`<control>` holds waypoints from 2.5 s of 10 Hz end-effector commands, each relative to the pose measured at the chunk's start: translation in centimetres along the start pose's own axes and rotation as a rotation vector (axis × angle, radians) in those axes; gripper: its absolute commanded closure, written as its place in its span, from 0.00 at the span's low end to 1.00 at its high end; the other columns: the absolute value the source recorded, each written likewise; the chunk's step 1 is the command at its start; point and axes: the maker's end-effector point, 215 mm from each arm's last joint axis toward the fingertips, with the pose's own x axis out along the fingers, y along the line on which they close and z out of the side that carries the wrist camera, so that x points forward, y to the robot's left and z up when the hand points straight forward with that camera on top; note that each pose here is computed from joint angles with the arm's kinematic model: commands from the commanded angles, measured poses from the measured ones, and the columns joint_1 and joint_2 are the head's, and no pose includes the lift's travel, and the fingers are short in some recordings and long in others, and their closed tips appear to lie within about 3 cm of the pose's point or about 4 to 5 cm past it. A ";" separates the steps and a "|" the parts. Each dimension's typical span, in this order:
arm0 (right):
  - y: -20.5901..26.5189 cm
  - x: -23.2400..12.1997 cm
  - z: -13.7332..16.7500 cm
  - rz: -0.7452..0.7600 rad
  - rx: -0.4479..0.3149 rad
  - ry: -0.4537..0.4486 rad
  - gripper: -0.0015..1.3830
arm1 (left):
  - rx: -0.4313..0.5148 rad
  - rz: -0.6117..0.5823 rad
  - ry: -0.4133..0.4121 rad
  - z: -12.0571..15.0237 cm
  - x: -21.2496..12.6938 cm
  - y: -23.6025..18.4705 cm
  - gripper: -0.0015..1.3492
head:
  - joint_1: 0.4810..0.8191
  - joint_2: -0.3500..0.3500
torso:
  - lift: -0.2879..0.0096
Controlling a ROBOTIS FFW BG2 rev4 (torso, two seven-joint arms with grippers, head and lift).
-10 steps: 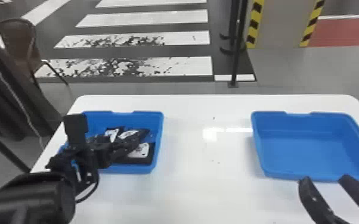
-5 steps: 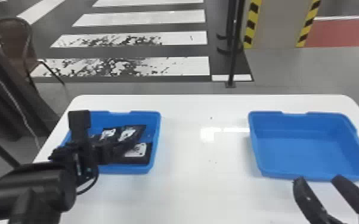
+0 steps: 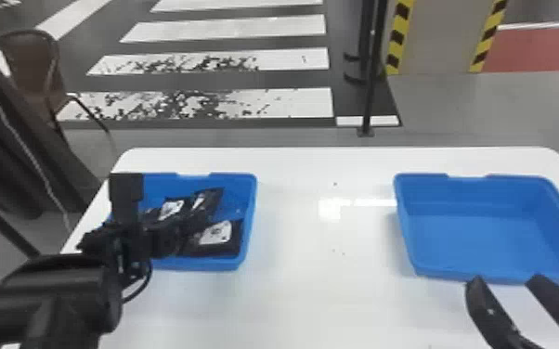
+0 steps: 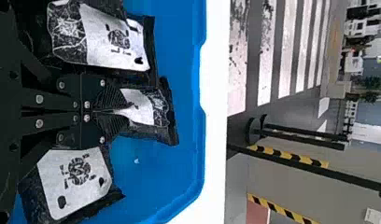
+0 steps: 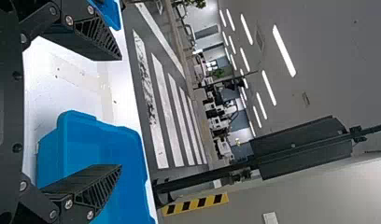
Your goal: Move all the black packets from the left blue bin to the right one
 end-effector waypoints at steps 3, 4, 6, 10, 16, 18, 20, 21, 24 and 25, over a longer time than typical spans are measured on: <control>0.7 0.4 1.1 0.023 0.002 -0.022 0.16 | 0.141 0.009 -0.191 6.7 -6.7 -2.9 0.90 | 0.63 0.69 | 0.50; 1.6 1.2 2.1 0.058 -0.002 -0.043 0.16 | 0.170 -0.036 -0.240 7.8 -8.5 -5.8 0.90 | 0.63 0.68 | 0.50; 6.2 3.5 1.8 0.198 0.103 -0.008 0.15 | 0.187 -0.167 -0.302 8.2 -11.1 -12.7 0.90 | 0.63 0.63 | 0.50; 12.1 8.8 3.0 0.423 0.214 -0.006 0.15 | 0.168 -0.384 -0.346 7.9 -12.9 -22.6 0.90 | 0.63 0.58 | 0.50; 12.6 13.8 4.6 0.465 0.197 -0.039 0.15 | 0.162 -0.533 -0.353 7.9 -14.0 -28.9 0.90 | 0.63 0.48 | 0.50; 13.3 14.7 4.7 0.481 0.192 -0.039 0.15 | 0.156 -0.553 -0.351 7.9 -14.2 -29.6 0.90 | 0.63 0.47 | 0.50; 14.4 15.2 4.9 0.505 0.192 -0.041 0.15 | 0.161 -0.569 -0.349 7.9 -14.2 -30.3 0.90 | 0.63 0.47 | 0.50; 15.1 15.2 4.7 0.516 0.198 -0.034 0.16 | 0.158 -0.569 -0.345 7.9 -14.2 -30.3 0.90 | 0.63 0.47 | 0.50; 15.4 15.5 3.9 0.521 0.193 -0.014 0.86 | 0.155 -0.572 -0.343 7.7 -14.2 -30.3 0.90 | 0.63 0.50 | 0.50; 15.4 15.4 3.7 0.516 0.192 -0.009 0.93 | 0.154 -0.571 -0.346 7.8 -14.3 -30.3 0.90 | 0.63 0.50 | 0.50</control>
